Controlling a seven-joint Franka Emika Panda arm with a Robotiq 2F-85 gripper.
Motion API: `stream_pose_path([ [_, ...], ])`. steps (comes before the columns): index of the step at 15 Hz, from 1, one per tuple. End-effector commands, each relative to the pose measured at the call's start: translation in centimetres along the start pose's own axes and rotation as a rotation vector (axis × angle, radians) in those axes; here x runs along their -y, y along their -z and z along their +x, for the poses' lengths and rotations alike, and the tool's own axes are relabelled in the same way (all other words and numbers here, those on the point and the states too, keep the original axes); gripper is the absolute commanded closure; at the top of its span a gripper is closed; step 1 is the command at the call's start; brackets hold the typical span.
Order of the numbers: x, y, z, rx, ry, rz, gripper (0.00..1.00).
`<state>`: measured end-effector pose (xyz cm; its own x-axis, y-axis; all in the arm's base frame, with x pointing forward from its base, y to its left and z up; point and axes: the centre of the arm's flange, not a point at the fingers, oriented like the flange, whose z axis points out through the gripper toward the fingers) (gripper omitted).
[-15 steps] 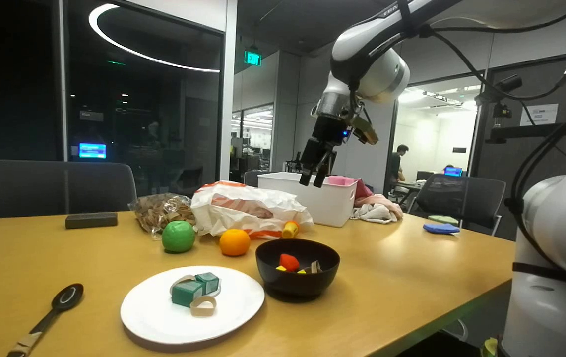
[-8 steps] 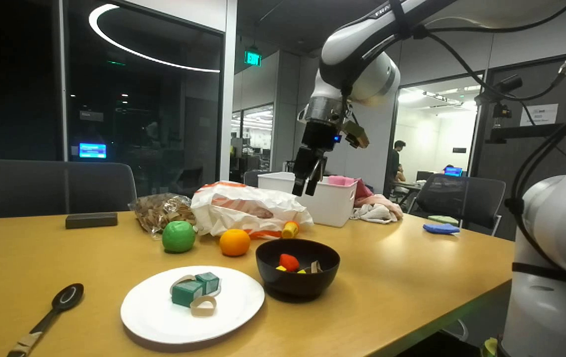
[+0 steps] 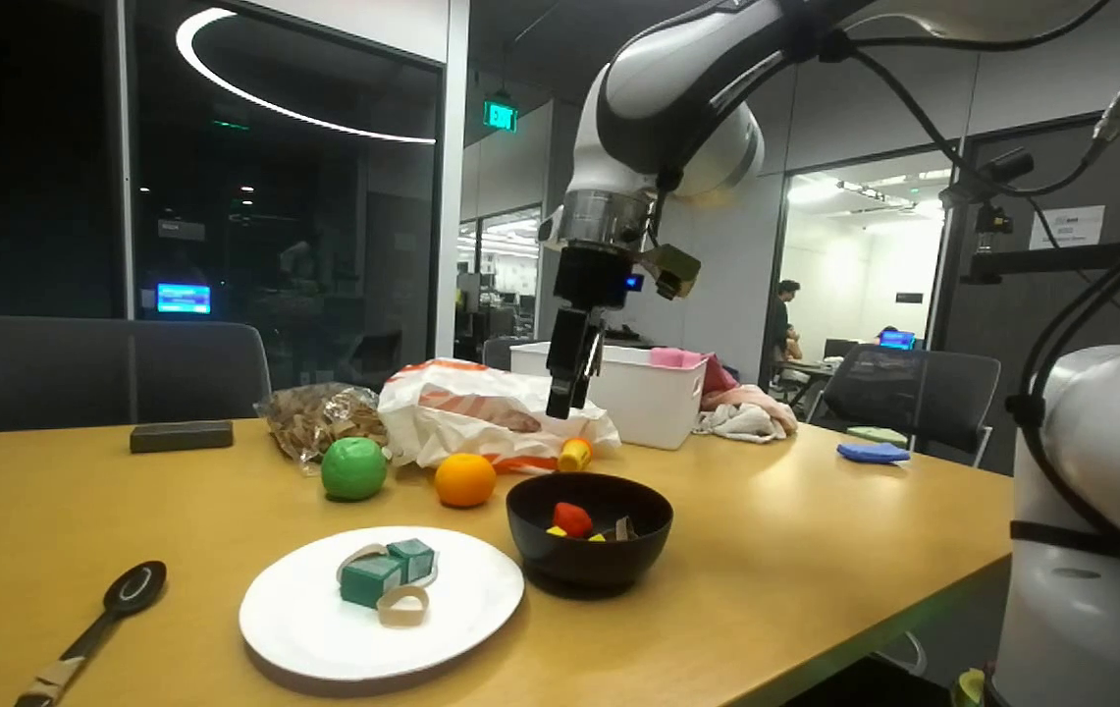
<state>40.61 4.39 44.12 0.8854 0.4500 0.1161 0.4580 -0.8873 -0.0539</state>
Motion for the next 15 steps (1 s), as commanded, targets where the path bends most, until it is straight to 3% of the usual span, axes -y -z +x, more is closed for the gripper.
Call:
stream_pose_path([
  [1,1.9,-1.6,1.1,0.046,0.106,0.009,0.00],
  [6,6.5,-4.7,3.1,0.095,0.242,0.031,0.00],
  [12,12.9,-7.5,7.3,0.077,0.420,0.015,0.00],
  [15,13.9,-8.0,9.8,0.059,0.465,0.006,0.00],
])
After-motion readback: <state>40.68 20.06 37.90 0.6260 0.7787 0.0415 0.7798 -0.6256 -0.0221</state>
